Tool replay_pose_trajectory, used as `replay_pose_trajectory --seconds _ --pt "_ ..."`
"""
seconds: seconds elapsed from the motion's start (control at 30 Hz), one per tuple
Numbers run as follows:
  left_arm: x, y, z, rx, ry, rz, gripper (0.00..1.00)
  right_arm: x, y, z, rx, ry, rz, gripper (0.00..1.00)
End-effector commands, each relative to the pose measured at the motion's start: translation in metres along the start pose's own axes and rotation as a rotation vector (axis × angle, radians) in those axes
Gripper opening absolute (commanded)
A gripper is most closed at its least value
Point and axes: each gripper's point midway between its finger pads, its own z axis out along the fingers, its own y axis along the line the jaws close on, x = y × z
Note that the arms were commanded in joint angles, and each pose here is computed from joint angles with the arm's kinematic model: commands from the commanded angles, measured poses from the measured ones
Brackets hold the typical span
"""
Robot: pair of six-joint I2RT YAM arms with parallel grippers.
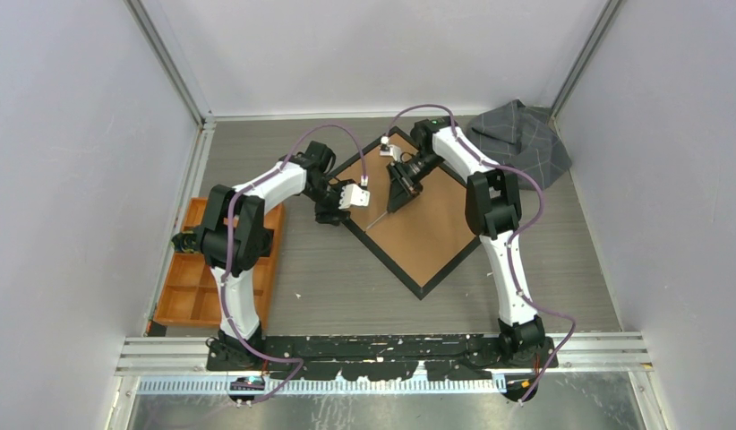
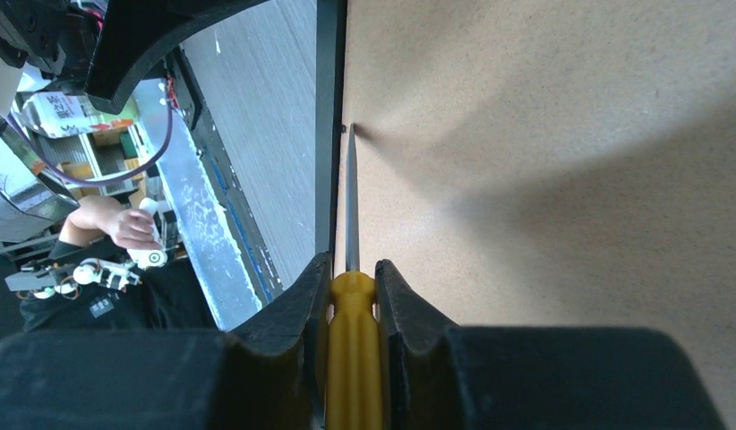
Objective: Take the photo out of the frame
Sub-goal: Release the photo frame item from the photo frame.
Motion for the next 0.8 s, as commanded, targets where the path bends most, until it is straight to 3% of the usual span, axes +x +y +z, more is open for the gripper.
replay_pose_trajectory --seconds 0.0,0.77 --pt "0.007 -0.041 0.014 0.132 0.019 -0.078 0.60 0.009 0.001 -0.001 -0.010 0.038 -0.005 0.01" --pt "0.005 -0.041 0.015 0.135 0.021 -0.073 0.59 -0.003 -0.006 -0.001 0.022 -0.015 -0.013 0.01"
